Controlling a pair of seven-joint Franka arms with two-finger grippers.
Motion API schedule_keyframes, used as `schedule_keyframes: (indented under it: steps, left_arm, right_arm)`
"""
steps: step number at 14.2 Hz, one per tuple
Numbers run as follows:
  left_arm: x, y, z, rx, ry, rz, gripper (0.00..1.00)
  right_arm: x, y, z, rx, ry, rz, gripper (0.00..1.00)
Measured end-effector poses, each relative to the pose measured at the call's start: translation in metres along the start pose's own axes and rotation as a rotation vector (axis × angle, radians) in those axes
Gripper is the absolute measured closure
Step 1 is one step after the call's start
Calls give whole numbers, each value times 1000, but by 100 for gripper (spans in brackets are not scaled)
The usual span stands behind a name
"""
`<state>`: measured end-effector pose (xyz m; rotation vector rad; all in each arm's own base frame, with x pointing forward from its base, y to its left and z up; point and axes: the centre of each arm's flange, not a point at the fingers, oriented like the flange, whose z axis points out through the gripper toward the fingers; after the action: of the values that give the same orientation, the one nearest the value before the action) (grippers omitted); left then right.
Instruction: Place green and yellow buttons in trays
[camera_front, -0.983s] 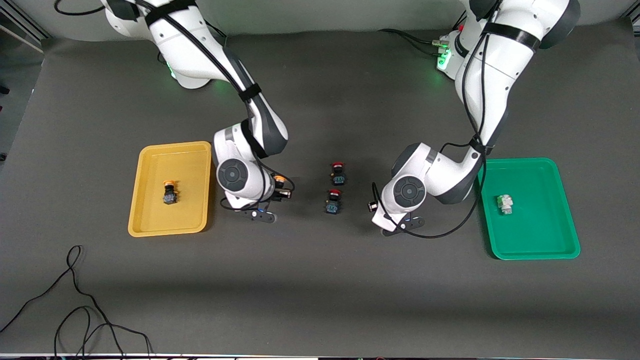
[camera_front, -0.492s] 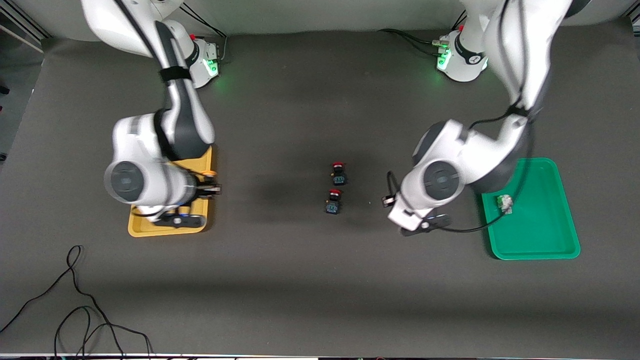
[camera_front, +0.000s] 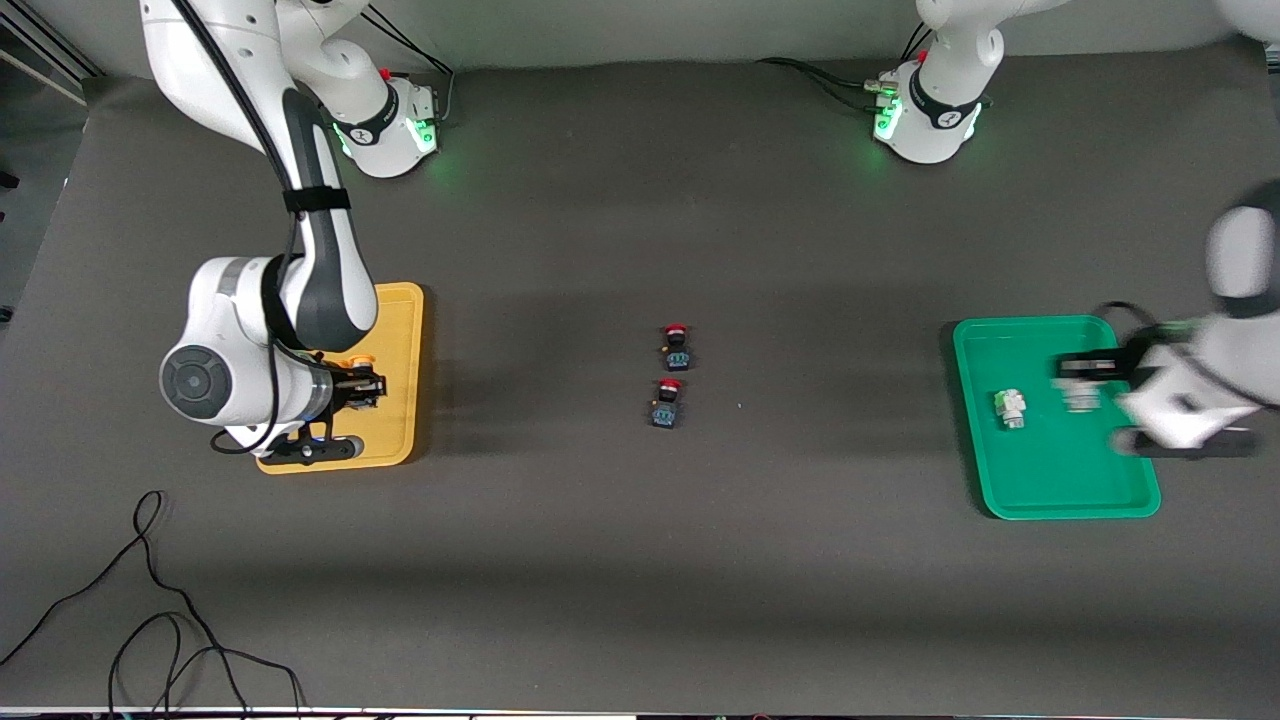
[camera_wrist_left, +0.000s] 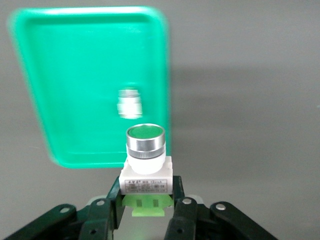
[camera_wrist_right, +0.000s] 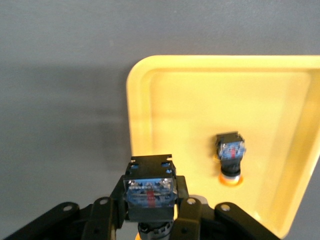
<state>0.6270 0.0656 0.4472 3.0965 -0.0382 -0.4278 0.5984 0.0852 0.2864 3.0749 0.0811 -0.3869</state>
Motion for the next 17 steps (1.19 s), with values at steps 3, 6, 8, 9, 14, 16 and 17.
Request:
schedule_keyframes:
  steps: [3,6,8,9,14,16,17]
  left_arm:
    - [9,-82,48,49,71,23,59]
    - [26,-86,149,38,120,45,59]
    - [28,-88,201,22,98,49,59]
    - [28,-92,216,27,81,53,59]
    - [27,-102,237,50,43,62,55]
    - [29,-105,224,57,40,57,33]
    - [28,-109,204,65,29,48,21]
  right_arm:
    - [-7,18,47,-23,46,-10,59]
    - [-17,28,84,41,61,-8,59]
    - [-20,28,101,83,56,-7,59]
    - [-19,26,107,86,55,-7,59]
    - [-17,22,107,85,57,-11,33]
    - [-19,25,92,112,46,-8,13]
    - [-19,29,76,133,34,-9,4]
